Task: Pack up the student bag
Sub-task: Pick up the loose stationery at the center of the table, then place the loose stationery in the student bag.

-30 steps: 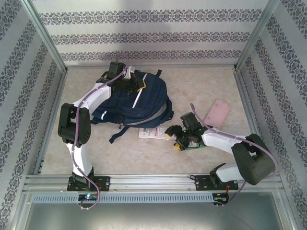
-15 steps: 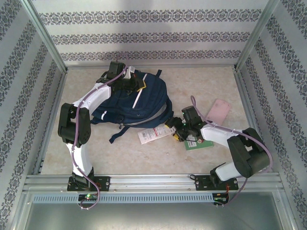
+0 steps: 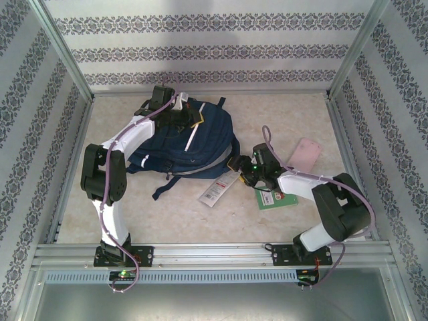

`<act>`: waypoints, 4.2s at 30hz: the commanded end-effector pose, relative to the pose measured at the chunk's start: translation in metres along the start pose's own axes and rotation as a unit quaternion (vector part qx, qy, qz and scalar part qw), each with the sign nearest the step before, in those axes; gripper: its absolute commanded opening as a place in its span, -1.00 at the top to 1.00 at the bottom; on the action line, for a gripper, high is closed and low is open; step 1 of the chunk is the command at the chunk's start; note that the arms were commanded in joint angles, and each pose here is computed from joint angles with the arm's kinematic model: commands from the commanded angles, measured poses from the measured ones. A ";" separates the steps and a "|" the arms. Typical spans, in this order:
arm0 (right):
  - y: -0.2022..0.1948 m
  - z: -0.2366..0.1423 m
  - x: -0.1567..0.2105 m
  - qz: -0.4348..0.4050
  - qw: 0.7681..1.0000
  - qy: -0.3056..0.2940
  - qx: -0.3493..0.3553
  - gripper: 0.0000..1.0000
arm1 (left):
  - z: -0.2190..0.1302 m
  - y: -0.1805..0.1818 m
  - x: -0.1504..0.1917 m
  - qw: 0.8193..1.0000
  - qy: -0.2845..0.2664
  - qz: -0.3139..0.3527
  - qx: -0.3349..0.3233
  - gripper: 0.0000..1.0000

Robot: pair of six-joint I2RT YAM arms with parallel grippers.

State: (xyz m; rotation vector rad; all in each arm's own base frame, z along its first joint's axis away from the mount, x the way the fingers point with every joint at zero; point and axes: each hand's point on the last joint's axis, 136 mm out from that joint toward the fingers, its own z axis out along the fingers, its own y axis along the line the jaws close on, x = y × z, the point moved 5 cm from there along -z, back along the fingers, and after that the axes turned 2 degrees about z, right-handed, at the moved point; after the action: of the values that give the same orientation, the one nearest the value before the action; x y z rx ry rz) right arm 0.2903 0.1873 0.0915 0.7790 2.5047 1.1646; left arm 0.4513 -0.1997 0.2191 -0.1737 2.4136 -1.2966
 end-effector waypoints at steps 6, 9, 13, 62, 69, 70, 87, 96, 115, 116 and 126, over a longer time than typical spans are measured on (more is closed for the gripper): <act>-0.019 0.016 -0.001 0.013 1.000 -0.006 -0.002 0.27 | -0.008 -0.029 -0.008 0.999 -0.008 0.038 0.036 1.00; -0.026 0.016 0.002 0.024 1.000 -0.006 0.001 0.65 | -0.011 -0.032 -0.012 0.998 -0.010 0.039 0.038 1.00; -0.031 0.009 0.004 0.035 0.999 -0.016 0.004 0.88 | -0.021 -0.040 -0.018 0.998 -0.017 0.041 0.047 1.00; 0.008 -0.114 0.002 0.000 0.983 -0.143 -0.111 1.00 | -0.075 -0.092 -0.054 0.995 -0.027 0.040 0.091 1.00; 0.056 -0.162 -0.016 -0.054 0.953 -0.239 -0.176 1.00 | -0.091 -0.117 -0.053 0.991 -0.019 0.063 0.114 1.00; 0.060 -0.163 -0.020 -0.060 0.951 -0.249 -0.173 1.00 | -0.091 -0.118 -0.053 0.991 -0.017 0.065 0.116 1.00; 0.149 -0.114 -0.106 -0.097 0.900 -0.341 -0.252 1.00 | -0.084 -0.123 -0.053 0.986 0.001 0.054 0.156 1.00; 0.170 -0.044 -0.109 -0.052 0.896 -0.322 -0.300 1.00 | -0.084 -0.131 -0.060 0.982 -0.002 0.042 0.184 1.00; 0.150 0.087 -0.041 -0.086 0.943 -0.221 -0.234 -0.59 | -0.079 -0.123 -0.079 0.982 -0.013 0.029 0.185 1.00; 0.148 0.083 -0.042 -0.091 0.944 -0.221 -0.227 -0.64 | -0.080 -0.121 -0.080 0.983 -0.015 0.027 0.183 1.00; 0.118 0.043 -0.041 -0.129 0.958 -0.213 -0.141 -0.96 | -0.089 -0.109 -0.086 0.985 -0.028 0.022 0.167 1.00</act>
State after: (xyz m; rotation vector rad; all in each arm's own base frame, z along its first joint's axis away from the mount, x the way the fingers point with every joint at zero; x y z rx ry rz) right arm 0.3941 0.2611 0.1595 0.5764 1.9031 1.1672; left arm 0.4910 -0.1743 0.3143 -0.2774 2.2979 -1.6145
